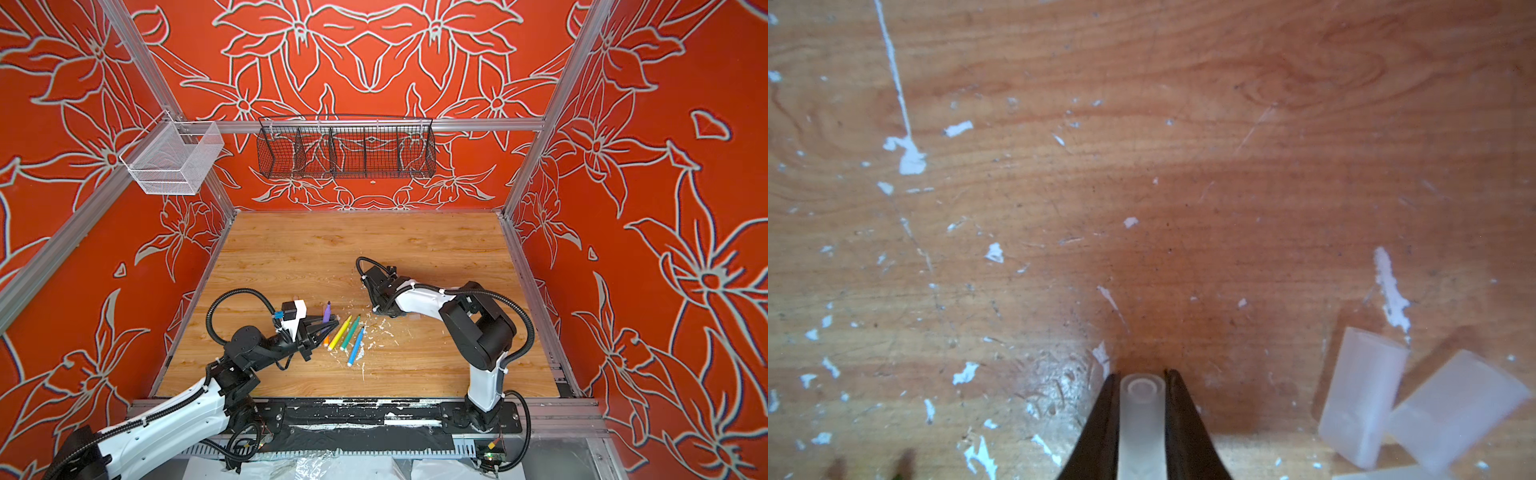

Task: Insert pens into pen caps
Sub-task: Pick up the pen cap from the center of the table.

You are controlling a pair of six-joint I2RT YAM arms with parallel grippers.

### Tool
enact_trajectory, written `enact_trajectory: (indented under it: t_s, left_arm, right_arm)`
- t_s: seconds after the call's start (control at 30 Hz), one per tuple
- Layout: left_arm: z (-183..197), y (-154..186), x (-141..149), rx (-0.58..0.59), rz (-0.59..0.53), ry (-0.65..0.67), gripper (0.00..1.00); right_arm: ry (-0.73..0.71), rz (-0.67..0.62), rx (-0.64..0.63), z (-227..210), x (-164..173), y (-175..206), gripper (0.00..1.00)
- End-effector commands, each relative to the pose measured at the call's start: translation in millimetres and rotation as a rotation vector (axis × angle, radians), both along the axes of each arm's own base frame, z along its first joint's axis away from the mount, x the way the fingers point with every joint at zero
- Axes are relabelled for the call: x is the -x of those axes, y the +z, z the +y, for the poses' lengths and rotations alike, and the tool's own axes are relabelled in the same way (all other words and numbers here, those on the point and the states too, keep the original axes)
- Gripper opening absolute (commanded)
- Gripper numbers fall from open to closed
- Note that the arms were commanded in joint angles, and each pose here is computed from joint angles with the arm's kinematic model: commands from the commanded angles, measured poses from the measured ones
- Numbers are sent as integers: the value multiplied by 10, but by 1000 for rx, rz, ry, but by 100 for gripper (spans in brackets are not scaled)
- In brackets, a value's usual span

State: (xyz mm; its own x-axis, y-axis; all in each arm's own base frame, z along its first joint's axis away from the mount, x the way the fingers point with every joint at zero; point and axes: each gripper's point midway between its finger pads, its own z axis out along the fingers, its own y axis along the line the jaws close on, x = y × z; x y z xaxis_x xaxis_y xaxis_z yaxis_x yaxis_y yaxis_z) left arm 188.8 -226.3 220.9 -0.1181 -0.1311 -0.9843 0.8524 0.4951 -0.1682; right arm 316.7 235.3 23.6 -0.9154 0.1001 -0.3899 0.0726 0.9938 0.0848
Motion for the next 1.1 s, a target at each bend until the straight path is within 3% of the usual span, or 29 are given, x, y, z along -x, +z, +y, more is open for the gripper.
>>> enact_trajectory:
  t_s: [0.0,0.2,0.4,0.57,0.77,0.93,1.07]
  left_arm:
    - [-1,-15,12,-4,-10,-2,0]
    - [-18,-37,-2,-10,3,-5,0]
    - [-67,-140,-105,-49,85,10,0]
    - [-113,-311,-334,-111,227,78,0]
    - [-276,-313,-416,-97,343,38,0]
    - [-180,-495,-680,-51,583,218,0]
    - [-254,-512,-692,-72,639,197,0]
  right_arm:
    - [3,70,21,-39,103,-184,20]
    - [9,61,-21,8,109,-88,18]
    - [-2,-24,-93,7,92,290,18]
    - [-29,-152,-211,-13,83,709,17]
    - [-66,-306,-347,-43,58,1233,17]
    - [-85,-466,-561,-12,68,1681,18]
    - [-94,-597,-700,-58,119,2042,18]
